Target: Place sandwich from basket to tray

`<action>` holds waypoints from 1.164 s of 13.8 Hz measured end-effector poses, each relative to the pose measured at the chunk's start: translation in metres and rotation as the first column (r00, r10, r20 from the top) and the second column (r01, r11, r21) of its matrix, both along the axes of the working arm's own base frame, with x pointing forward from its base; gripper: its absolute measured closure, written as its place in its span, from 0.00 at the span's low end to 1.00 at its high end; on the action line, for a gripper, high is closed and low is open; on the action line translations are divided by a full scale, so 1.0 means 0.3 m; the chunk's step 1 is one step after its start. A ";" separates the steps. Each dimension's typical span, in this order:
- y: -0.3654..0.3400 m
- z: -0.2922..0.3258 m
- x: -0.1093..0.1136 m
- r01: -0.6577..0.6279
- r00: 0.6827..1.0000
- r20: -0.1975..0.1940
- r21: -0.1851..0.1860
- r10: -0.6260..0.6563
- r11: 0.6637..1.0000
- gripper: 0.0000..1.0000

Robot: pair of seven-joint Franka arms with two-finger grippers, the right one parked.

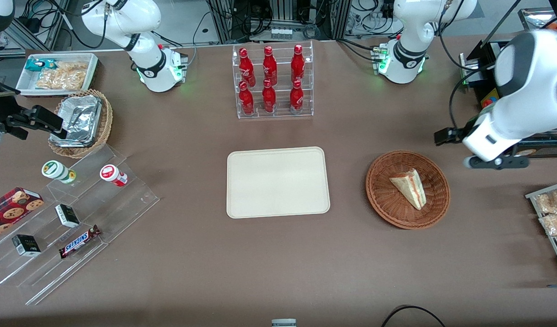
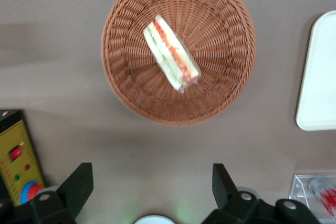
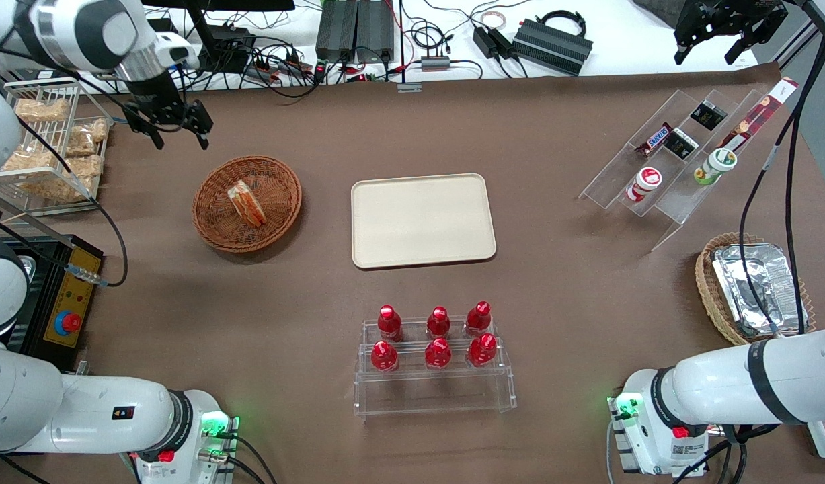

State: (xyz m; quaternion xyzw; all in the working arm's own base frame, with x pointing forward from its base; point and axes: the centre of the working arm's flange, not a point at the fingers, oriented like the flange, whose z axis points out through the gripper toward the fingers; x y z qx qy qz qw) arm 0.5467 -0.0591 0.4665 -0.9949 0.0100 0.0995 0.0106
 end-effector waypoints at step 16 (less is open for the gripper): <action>-0.088 -0.535 -0.063 -0.595 0.796 0.151 0.019 0.586 0.804 0.00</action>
